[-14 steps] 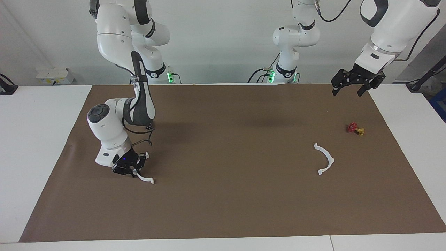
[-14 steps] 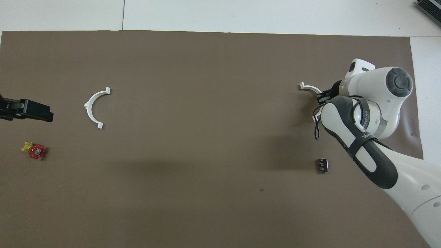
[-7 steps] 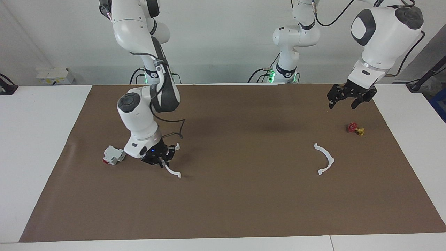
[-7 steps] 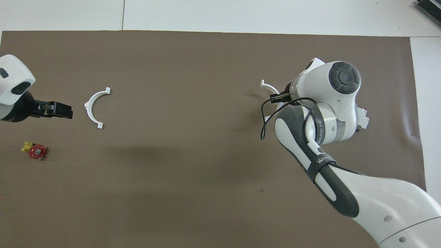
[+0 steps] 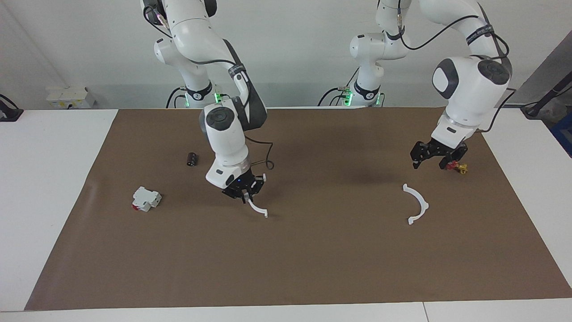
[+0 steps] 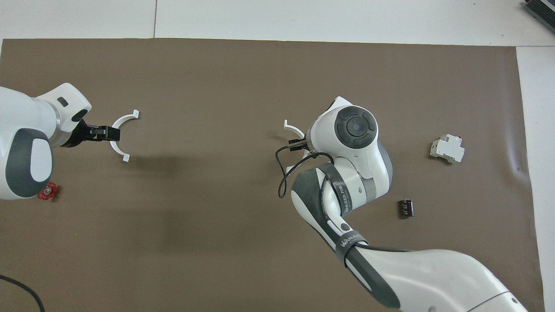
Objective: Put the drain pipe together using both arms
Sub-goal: 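Lift the clamp with the right gripper while the left gripper grasps the other, then carry both clamp halves toward the table centre with both grippers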
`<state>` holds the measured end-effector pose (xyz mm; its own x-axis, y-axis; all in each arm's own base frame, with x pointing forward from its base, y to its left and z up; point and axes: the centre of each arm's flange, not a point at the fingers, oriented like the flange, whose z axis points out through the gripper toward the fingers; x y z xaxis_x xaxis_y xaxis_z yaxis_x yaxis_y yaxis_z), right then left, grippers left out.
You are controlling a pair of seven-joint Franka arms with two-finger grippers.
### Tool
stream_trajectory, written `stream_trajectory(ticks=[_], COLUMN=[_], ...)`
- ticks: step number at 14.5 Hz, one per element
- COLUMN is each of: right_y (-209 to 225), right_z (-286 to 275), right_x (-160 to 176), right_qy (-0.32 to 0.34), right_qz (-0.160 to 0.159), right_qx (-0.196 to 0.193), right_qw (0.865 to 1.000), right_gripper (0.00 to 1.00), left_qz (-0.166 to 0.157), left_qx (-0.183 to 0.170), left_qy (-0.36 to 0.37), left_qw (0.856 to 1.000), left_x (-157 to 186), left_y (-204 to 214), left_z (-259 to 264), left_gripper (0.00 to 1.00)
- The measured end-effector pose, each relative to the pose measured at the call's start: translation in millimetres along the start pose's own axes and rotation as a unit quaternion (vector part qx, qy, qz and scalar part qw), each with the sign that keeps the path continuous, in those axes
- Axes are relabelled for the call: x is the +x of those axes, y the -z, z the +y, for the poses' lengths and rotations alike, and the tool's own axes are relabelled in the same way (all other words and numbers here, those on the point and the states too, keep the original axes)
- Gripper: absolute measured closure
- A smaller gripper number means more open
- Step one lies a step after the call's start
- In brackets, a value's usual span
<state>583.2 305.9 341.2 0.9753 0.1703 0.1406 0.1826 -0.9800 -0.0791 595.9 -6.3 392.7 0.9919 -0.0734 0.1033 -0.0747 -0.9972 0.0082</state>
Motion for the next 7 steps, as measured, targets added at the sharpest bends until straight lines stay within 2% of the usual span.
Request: stream_trajectory(ticks=[3, 7], right_y=[-12.7, -40.2], right_z=[-32.7, -54.9], right_x=[-8.0, -20.1], right_qy=[-0.008, -0.013], right_qz=[0.028, 0.041], right_qx=[0.002, -0.036], right_qw=[1.000, 0.998], right_gripper=[0.79, 0.79], left_qz=[0.007, 0.031], left_qx=[0.003, 0.008], left_qy=[0.011, 0.017], left_qw=[1.000, 0.999], left_x=[6.4, 14.7], left_y=[-37.2, -77.8], left_z=[-14.2, -24.1], left_gripper=[0.14, 0.15])
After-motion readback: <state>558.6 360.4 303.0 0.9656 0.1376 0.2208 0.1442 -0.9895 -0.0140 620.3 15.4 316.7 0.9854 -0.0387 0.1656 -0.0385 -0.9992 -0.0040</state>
